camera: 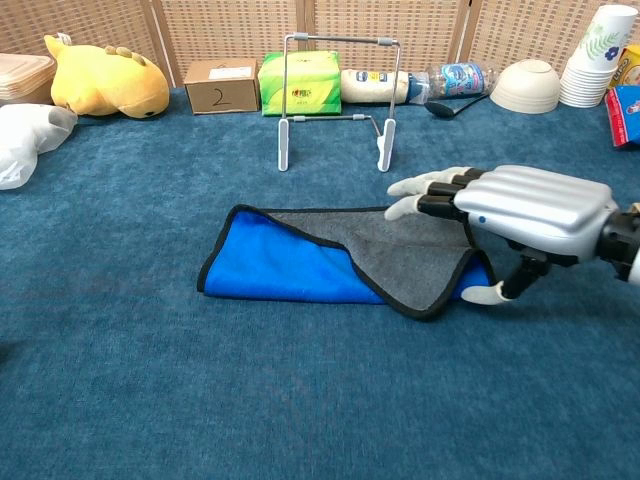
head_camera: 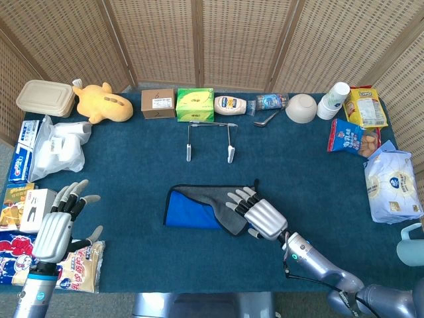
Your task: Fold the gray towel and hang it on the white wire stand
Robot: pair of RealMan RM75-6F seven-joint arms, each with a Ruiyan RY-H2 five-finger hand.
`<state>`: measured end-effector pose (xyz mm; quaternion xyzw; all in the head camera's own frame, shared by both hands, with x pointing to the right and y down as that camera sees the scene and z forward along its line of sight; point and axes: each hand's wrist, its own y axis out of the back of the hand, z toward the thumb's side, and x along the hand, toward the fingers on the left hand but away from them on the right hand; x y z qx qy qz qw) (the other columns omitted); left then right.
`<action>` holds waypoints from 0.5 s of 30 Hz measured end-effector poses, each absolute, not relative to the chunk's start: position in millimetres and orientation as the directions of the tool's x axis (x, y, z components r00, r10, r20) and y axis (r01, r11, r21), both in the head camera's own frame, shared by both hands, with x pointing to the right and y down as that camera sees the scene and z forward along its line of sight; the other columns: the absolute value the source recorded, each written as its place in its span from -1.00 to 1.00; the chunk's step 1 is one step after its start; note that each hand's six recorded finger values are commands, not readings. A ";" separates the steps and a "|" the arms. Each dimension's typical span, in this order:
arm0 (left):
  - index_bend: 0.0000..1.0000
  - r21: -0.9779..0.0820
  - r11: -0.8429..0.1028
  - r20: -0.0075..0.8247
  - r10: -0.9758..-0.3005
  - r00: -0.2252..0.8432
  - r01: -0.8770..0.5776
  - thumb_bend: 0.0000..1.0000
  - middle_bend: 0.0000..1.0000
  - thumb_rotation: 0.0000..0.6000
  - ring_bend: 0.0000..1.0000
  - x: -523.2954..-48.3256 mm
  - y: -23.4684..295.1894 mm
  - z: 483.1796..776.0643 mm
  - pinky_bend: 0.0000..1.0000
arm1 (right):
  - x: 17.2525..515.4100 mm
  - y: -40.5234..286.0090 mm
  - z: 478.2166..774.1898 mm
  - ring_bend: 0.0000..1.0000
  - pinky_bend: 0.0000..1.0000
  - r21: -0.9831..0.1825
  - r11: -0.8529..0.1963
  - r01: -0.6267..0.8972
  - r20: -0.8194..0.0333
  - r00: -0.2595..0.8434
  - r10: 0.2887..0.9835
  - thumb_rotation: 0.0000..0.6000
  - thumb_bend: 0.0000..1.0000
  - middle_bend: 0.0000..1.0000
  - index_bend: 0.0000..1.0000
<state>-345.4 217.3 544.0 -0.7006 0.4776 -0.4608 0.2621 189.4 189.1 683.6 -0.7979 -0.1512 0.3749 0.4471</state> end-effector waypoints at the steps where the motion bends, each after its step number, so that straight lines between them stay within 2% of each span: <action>1: -0.44 -0.807 -0.406 0.396 -0.911 0.118 -0.428 -0.25 -0.84 1.00 -1.00 -345.7 217.4 543.9 -1.00 | 187.8 189.0 684.5 -1.00 -1.00 -0.827 -0.555 -0.093 -0.462 0.676 0.574 1.00 -0.52 -0.93 -0.73; 15: -0.44 -0.801 -0.408 0.403 -0.909 0.109 -0.438 -0.25 -0.85 1.00 -1.00 -353.2 218.4 544.7 -1.00 | 156.1 186.7 690.3 -1.00 -1.00 -0.826 -0.557 -0.083 -0.444 0.706 0.552 1.00 -0.52 -0.91 -0.66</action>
